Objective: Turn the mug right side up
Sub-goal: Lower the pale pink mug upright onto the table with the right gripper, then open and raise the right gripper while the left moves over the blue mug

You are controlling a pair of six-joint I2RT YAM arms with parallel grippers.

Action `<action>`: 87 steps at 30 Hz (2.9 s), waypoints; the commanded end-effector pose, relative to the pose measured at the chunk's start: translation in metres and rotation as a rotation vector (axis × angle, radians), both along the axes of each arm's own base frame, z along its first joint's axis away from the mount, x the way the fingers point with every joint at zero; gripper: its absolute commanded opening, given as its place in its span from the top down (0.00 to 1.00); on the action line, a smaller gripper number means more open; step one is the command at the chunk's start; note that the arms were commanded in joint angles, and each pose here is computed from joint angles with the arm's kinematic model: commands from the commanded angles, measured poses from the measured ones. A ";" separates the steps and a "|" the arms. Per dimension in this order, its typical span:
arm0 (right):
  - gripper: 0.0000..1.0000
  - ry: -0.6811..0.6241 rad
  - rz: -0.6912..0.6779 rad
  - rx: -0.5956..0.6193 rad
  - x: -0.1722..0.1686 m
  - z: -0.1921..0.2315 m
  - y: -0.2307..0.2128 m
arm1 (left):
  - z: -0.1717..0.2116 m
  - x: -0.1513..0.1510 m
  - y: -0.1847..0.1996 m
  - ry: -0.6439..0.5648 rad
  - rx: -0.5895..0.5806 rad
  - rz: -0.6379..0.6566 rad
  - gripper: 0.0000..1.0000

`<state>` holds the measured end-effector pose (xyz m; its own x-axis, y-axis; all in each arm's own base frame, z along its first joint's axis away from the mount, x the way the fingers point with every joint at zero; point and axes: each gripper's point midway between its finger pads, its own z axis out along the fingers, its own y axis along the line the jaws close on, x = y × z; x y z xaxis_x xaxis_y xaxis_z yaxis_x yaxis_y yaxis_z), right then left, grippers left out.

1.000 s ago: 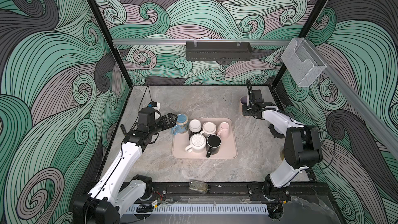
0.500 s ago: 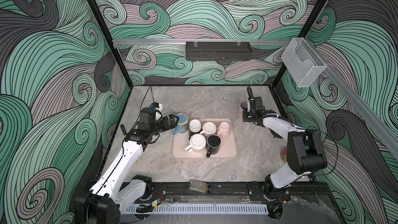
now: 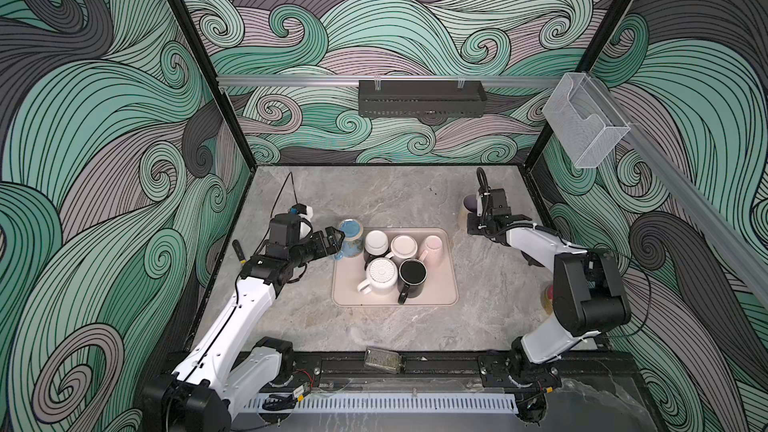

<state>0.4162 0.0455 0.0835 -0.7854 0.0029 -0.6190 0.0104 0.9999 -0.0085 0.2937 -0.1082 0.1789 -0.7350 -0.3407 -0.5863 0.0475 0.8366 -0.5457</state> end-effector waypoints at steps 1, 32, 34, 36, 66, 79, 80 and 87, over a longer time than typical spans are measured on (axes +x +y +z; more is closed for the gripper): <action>0.98 -0.113 -0.019 -0.008 0.023 0.021 -0.003 | 0.000 -0.005 0.000 -0.003 0.011 -0.004 0.05; 0.47 -0.104 -0.081 -0.039 0.020 0.050 -0.016 | -0.004 -0.017 0.005 0.003 0.050 0.011 0.05; 0.44 -0.124 -0.097 -0.027 0.011 0.066 -0.017 | -0.003 -0.017 0.006 0.004 0.060 0.016 0.06; 0.43 -0.158 -0.097 0.000 0.002 0.085 -0.013 | -0.002 -0.018 0.006 0.007 0.069 0.013 0.07; 0.47 -0.314 0.238 0.100 -0.074 0.143 0.082 | -0.010 0.005 -0.017 0.197 0.490 -0.271 0.14; 0.47 -0.260 0.258 0.096 -0.070 0.119 0.088 | -0.034 0.032 -0.023 0.194 0.466 -0.201 0.18; 0.47 -0.257 0.258 0.096 -0.069 0.118 0.088 | -0.037 0.032 -0.024 0.194 0.461 -0.202 0.19; 0.47 -0.245 0.258 0.106 -0.067 0.117 0.090 | -0.051 0.029 -0.024 0.220 0.464 -0.205 0.21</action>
<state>0.3469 0.1302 0.1991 -0.6016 -0.0990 -0.7926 -0.2371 0.9697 0.0588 0.3193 -0.1261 0.1283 -0.8866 0.0841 -0.4548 0.1579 0.9793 -0.1269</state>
